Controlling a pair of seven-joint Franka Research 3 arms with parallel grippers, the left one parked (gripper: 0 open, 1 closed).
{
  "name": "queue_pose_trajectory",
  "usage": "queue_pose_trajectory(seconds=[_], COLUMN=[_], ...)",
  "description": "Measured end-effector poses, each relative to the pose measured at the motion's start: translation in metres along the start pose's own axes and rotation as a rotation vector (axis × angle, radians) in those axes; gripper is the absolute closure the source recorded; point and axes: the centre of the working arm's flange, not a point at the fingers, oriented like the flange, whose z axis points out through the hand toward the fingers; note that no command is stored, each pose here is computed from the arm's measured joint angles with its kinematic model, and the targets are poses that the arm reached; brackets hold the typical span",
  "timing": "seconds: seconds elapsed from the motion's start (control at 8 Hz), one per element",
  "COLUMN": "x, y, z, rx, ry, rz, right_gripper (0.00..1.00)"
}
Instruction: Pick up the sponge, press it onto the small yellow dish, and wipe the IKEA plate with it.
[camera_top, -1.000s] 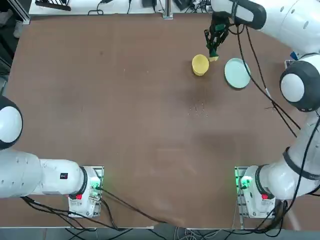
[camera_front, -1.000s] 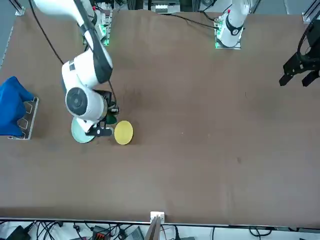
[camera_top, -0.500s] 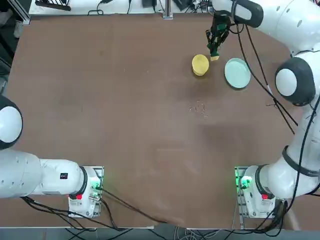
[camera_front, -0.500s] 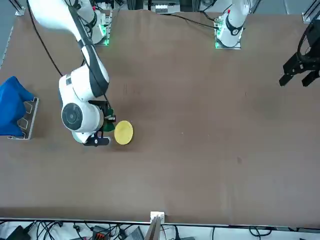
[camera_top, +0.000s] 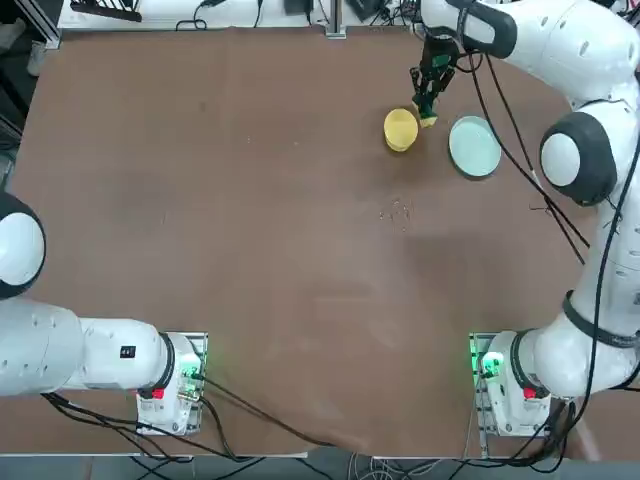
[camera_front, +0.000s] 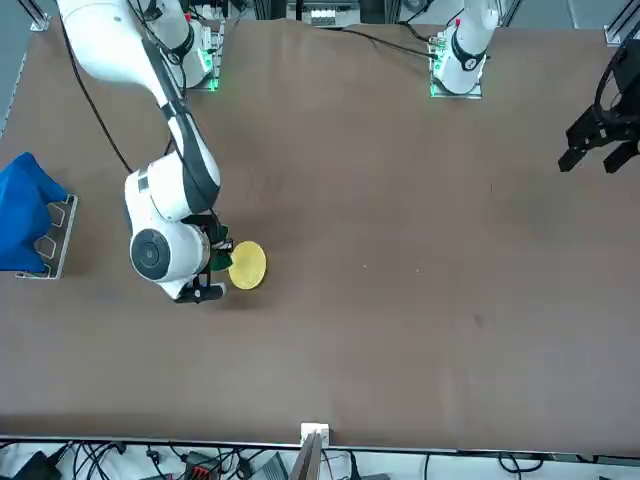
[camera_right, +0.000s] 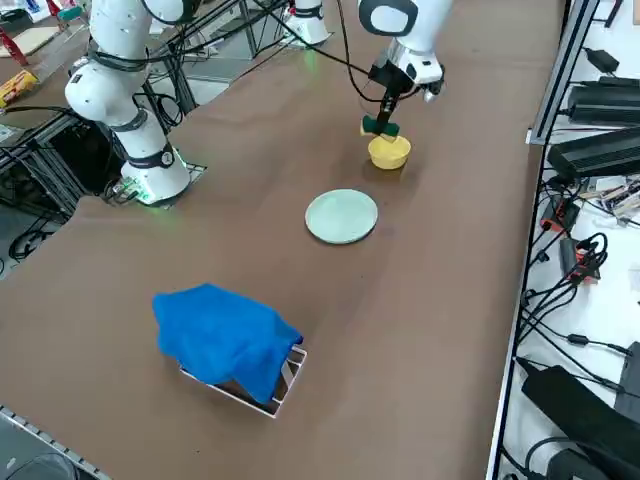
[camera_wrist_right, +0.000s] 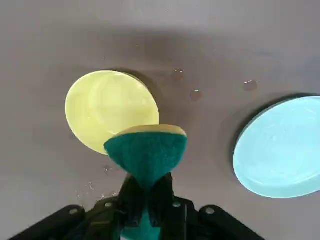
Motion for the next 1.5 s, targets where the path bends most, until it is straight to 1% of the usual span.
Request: queue_pose_trajectory(seconds=[0.5,0.88,1.12,1.5], x=[0.013,0.03,0.039,0.042], y=[-0.007,-0.018,-0.025,-0.04], z=[0.022,0.039,0.057,0.078], rx=[0.013,0.053,0.063,0.063], ry=[-0.024,-0.019,-0.016,-0.02], rz=[-0.011,-0.04,-0.051,-0.069], right_gripper=[0.91,0.91,0.91,0.91])
